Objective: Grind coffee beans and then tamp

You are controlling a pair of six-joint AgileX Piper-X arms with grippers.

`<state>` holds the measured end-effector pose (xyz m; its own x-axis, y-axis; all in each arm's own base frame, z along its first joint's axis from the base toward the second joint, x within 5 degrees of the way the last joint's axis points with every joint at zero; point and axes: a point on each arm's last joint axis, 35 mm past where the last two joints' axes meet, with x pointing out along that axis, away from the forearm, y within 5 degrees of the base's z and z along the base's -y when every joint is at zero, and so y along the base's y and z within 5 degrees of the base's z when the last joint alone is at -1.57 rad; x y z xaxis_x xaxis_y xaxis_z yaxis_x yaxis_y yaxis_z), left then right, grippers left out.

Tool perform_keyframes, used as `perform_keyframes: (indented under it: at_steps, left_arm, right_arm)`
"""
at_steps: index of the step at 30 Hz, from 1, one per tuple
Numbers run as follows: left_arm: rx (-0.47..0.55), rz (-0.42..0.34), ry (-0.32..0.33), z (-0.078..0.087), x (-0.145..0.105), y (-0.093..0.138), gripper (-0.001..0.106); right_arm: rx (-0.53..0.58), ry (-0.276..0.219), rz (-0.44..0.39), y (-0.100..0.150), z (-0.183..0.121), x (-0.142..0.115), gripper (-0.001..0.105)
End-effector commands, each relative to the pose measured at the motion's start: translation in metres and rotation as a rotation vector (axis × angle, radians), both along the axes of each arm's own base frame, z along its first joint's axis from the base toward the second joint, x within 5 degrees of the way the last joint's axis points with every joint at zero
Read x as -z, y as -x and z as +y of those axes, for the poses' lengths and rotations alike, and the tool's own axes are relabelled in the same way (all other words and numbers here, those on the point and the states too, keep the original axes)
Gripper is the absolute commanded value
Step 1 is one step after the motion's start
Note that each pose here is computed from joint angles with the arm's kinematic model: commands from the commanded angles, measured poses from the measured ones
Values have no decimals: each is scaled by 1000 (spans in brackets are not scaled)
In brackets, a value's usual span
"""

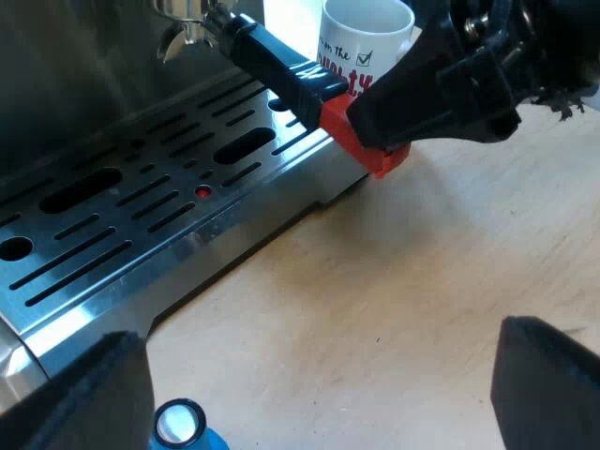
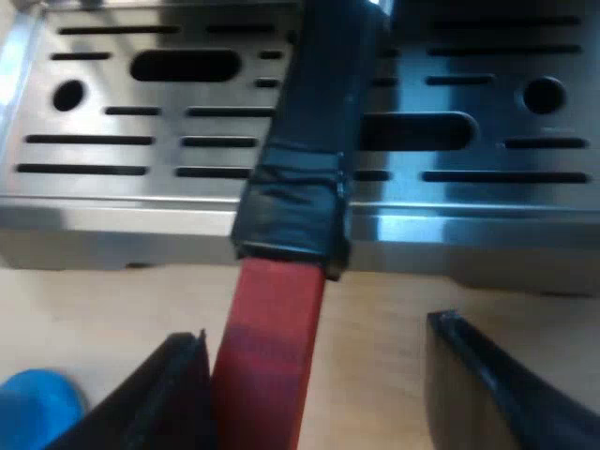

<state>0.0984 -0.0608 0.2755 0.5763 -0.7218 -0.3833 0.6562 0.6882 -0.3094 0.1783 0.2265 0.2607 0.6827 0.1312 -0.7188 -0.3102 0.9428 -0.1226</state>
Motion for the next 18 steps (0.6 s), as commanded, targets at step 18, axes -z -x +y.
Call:
perform_keyframes:
  at_steps: [18]
  left_arm:
    - [5,3,10,0,-1,0,86]
  right_arm:
    - [49,13,-51,9,-20,-24,51]
